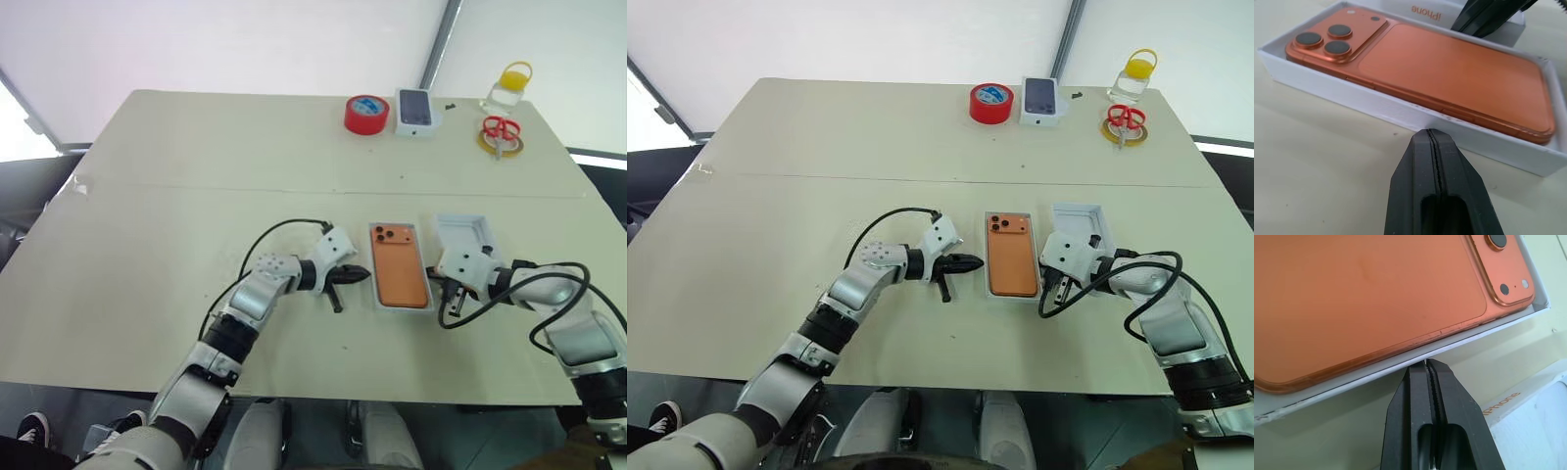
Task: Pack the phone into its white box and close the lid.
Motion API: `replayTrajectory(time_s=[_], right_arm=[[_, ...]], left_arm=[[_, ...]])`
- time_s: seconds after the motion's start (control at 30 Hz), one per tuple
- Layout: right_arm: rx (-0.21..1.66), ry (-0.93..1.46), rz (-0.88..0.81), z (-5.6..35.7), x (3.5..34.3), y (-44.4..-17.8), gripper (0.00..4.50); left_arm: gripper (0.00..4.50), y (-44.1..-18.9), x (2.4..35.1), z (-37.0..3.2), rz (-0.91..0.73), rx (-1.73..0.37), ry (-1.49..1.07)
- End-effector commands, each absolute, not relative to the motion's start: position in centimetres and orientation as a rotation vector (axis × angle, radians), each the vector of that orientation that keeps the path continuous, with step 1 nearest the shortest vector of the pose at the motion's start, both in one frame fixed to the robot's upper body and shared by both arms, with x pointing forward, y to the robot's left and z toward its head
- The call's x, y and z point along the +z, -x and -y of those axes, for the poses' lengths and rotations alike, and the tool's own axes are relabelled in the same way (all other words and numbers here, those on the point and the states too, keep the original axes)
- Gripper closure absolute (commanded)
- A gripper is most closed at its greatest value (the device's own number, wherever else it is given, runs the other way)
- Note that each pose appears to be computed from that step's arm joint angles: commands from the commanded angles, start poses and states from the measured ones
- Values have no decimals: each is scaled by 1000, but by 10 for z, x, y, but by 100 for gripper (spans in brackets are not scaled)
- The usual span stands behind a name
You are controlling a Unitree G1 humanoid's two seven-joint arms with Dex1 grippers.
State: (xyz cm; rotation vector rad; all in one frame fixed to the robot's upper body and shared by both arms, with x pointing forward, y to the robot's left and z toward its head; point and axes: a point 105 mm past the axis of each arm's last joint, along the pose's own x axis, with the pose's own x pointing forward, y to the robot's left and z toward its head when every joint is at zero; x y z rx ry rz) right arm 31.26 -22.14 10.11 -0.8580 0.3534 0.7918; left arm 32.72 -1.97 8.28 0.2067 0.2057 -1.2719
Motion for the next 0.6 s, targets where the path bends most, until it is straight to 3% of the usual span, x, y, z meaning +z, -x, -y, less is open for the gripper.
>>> replayTrajectory(time_s=[0.03,0.33,0.43,0.47,0.5,0.6], right_arm=[[784,902,-322,226,114,-315,444],[716,964,-339,254,116,-317,444],[681,805,-256,243,132,-325,444],[682,708,-253,240,136,-326,449],[676,666,-251,240,139,-327,423],[590,693,-216,250,149,-334,315]], left_arm=[[450,-329,96,11,-146,-1235,-183],[450,-346,121,-29,-50,-1135,-194],[450,-358,129,-63,-63,-1097,-179],[425,-358,132,-70,-78,-1107,-153],[396,-358,135,-77,-74,-1109,-148],[271,-359,144,-94,-39,-1091,-177]])
